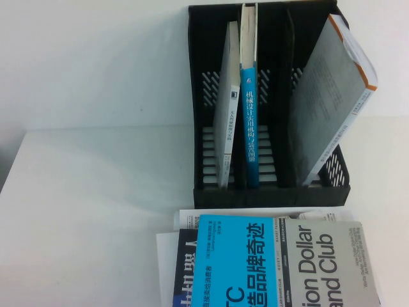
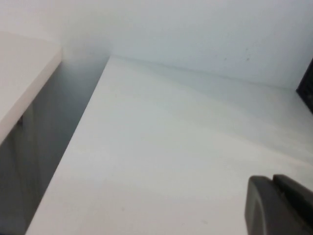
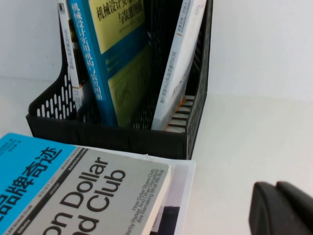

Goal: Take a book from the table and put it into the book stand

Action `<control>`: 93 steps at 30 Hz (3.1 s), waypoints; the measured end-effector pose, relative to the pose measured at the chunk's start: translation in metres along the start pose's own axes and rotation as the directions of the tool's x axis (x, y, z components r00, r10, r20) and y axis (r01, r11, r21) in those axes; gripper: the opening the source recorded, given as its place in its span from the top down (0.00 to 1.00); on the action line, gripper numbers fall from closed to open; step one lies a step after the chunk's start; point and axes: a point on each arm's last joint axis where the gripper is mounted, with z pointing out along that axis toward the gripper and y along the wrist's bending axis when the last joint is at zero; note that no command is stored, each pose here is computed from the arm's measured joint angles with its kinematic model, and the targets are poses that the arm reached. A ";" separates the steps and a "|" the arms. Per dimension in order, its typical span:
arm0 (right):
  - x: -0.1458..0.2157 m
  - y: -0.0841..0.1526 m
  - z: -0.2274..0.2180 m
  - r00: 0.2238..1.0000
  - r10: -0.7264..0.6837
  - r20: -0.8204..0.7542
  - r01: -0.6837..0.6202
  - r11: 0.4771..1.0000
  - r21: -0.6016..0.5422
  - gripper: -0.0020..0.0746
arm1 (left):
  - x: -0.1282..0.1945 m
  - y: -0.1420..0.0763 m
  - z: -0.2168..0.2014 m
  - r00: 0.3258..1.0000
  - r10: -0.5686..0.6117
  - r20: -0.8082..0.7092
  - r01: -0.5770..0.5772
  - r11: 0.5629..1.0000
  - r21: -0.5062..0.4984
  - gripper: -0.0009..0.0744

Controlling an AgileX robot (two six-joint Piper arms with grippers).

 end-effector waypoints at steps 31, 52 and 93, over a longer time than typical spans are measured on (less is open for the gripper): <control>0.000 0.000 -0.001 1.000 0.000 0.007 0.000 1.000 0.000 0.98 | 0.004 0.008 -0.001 0.998 -0.043 -0.037 0.038 0.991 -0.125 0.99; 0.076 -0.025 0.028 0.999 0.028 0.031 -0.036 0.963 0.266 0.98 | 0.004 0.008 -0.001 0.998 -0.047 -0.036 0.042 0.991 -0.125 0.99; 0.083 -0.029 0.025 0.994 0.102 -0.036 -0.084 0.935 0.346 0.98 | 0.004 0.008 -0.001 0.998 -0.049 -0.035 0.045 0.991 -0.126 0.99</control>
